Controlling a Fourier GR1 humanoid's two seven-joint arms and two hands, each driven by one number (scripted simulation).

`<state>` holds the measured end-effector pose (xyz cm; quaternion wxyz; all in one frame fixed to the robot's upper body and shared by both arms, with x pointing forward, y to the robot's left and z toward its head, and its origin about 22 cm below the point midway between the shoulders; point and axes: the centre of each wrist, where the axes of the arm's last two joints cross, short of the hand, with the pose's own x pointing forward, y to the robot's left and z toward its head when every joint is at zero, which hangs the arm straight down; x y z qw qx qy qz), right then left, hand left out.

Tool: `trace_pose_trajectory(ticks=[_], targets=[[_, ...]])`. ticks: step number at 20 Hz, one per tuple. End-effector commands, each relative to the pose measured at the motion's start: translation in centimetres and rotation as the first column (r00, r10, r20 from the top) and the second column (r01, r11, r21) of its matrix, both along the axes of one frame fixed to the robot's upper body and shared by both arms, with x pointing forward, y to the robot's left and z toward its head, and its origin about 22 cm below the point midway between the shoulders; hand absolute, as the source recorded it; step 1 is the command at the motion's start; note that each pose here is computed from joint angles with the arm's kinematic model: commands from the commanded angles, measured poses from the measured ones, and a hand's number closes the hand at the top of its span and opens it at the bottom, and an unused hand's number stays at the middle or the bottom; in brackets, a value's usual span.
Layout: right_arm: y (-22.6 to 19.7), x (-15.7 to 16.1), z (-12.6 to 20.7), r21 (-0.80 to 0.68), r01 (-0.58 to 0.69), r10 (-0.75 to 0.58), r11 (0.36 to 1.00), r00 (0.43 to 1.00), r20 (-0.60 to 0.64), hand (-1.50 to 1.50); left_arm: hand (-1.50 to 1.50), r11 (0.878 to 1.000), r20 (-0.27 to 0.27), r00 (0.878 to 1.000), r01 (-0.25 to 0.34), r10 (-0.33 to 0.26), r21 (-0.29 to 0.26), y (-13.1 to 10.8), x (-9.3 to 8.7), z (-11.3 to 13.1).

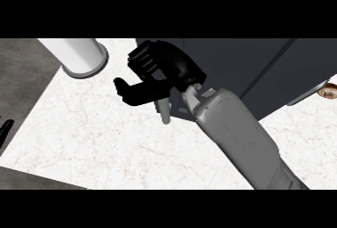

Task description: Pick up the bottled water, place it into the cabinet and close the cabinet

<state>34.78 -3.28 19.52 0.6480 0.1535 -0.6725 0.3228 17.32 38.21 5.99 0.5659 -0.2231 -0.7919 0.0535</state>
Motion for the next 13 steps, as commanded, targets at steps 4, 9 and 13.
trace_pose_trajectory(ticks=[4, 9, 13], targets=[[0.5, 3.4, 0.8, 0.097, 0.203, -0.203, 0.974, 0.979, -0.006, 1.5, -1.5, 1.0, -0.005, 1.0, -0.014, 0.014, 0.003, 1.1, -0.7, -0.3], [0.4, 3.8, 1.2, 0.183, 0.255, -0.244, 0.95, 0.967, -0.078, -1.5, -1.5, 1.0, 0.0, 1.0, -0.014, 0.014, -0.009, 0.2, -1.0, -0.8], [1.1, 3.8, 1.0, 0.196, 0.258, -0.246, 0.946, 0.965, -0.087, -1.5, -1.5, 1.0, 0.003, 1.0, -0.024, 0.024, -0.021, 0.8, -1.0, -0.6]])
